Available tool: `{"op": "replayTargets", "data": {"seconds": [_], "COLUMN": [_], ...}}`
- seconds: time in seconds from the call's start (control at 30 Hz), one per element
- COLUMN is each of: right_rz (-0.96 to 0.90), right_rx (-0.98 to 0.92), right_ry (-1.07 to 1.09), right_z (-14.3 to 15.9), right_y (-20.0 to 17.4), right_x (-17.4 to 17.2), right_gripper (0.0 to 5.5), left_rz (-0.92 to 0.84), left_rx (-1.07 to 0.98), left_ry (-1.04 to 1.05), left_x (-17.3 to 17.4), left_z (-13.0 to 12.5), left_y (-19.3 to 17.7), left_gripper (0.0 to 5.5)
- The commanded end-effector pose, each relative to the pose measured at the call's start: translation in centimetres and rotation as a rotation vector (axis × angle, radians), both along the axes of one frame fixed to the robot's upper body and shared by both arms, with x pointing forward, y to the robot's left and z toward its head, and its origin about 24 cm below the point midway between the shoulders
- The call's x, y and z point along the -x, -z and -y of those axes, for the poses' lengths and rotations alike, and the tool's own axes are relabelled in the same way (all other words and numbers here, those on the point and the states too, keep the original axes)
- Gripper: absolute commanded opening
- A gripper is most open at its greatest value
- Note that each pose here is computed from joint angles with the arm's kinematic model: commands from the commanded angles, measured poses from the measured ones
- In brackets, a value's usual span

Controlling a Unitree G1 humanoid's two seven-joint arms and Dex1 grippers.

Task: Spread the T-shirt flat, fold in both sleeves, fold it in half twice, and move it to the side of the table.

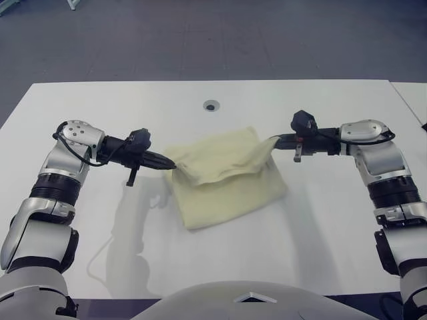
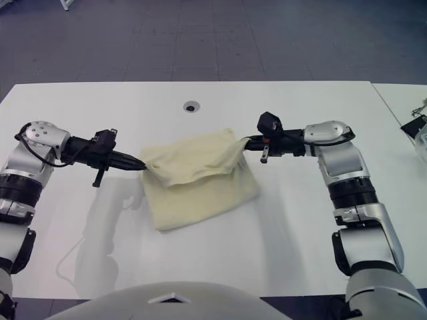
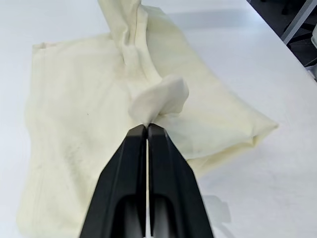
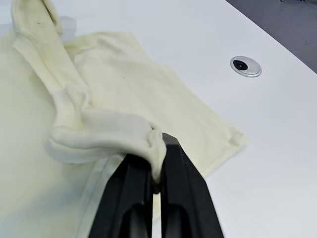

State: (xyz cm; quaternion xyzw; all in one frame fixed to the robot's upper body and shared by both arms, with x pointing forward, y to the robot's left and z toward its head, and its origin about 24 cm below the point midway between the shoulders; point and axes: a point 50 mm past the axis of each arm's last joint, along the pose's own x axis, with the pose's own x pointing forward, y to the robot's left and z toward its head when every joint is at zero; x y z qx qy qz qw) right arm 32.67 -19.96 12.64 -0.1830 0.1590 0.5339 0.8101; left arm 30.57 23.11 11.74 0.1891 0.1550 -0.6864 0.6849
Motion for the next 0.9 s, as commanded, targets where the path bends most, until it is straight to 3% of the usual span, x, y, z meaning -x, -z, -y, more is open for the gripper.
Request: {"op": "replayTargets", "data": {"seconds": [0.03,0.33,0.53,0.77,0.9], "right_rz": [0.064,0.114,0.083,0.074,0.078], "right_rx": [-0.02,-0.04,-0.003,-0.005,0.014], "right_ry": [0.016,0.077,0.123,0.157,0.196], "right_z": [-0.5,-1.0,-1.4,-4.5,-4.9], "right_y": [-1.1,-1.2,0.9,1.6,1.9], "right_x": [-1.2,-3.3,-4.2,-5.8,-6.1], "right_gripper": [0.0,0.0,0.0,0.0,0.0], "left_rz": [0.046,0.07,0.045,0.015,0.029], "left_rx": [-0.006,-0.008,-0.041,-0.051,-0.047], "left_ry": [-0.013,-0.048,-0.09,-0.172,-0.212], "left_x": [-0.9,-1.7,-2.1,-2.7,-3.1], "left_z": [0.0,-0.4,-0.3,0.6,0.4], "left_y": [-0.9,-1.1,0.7,2.8,2.6], "left_gripper": [0.01,0.01,0.01,0.01,0.01]}}
